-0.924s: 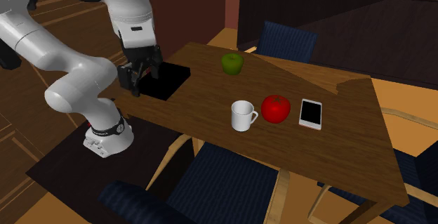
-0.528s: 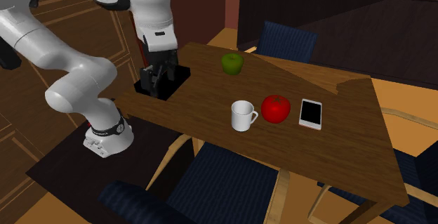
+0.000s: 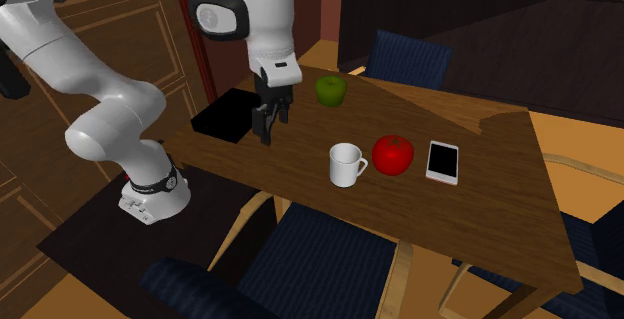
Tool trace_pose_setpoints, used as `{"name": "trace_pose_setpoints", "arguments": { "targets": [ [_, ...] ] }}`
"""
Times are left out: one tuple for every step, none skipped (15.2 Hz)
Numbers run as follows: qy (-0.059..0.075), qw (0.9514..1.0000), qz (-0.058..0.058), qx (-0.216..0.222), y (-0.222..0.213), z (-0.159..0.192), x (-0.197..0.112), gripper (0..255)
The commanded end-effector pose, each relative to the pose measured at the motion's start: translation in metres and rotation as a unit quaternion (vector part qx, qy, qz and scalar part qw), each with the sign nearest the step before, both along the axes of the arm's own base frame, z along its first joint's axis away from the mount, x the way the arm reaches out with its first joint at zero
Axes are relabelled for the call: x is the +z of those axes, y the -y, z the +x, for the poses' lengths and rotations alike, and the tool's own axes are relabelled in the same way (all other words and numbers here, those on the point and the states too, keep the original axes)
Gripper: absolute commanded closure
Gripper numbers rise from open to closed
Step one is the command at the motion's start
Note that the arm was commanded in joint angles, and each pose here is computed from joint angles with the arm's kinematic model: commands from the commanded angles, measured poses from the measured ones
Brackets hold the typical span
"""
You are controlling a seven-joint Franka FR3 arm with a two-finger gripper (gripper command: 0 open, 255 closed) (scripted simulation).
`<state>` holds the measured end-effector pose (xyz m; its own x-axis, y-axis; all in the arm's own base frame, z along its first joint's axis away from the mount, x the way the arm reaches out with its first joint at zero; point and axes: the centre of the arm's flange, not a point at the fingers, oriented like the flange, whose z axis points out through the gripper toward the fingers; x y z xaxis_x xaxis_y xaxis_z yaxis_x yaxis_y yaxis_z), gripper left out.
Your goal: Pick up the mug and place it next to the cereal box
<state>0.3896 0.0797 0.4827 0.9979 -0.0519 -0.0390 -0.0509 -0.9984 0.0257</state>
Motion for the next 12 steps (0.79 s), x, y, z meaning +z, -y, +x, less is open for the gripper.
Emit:
{"name": "trace_pose_setpoints", "arguments": {
  "targets": [
    [0.007, 1.0000, -0.002, -0.002, -0.017, 0.018, -0.010, 0],
    [0.009, 0.9999, -0.003, -0.003, -0.026, 0.026, -0.016, 0],
    [0.012, 0.9999, -0.005, -0.004, -0.034, 0.034, -0.021, 0],
    [0.015, 0.9999, -0.006, -0.005, -0.042, 0.042, -0.027, 0],
    [0.018, 0.9998, -0.008, -0.006, -0.050, 0.050, -0.033, 0],
    [0.021, 0.9997, -0.009, -0.007, -0.058, 0.058, -0.038, 0],
    [0.024, 0.9996, -0.010, -0.008, -0.067, 0.066, -0.044, 0],
    [0.027, 0.9995, -0.012, -0.009, -0.075, 0.075, -0.050, 0],
    [0.030, 0.9994, -0.013, -0.010, -0.083, 0.083, -0.055, 0],
    [0.032, 0.9993, -0.014, -0.011, -0.091, 0.092, -0.061, 0],
    [0.035, 0.9992, -0.016, -0.012, -0.099, 0.100, -0.066, 0],
    [0.038, 0.9990, -0.017, -0.014, -0.106, 0.109, -0.072, 0]
  ]
}}
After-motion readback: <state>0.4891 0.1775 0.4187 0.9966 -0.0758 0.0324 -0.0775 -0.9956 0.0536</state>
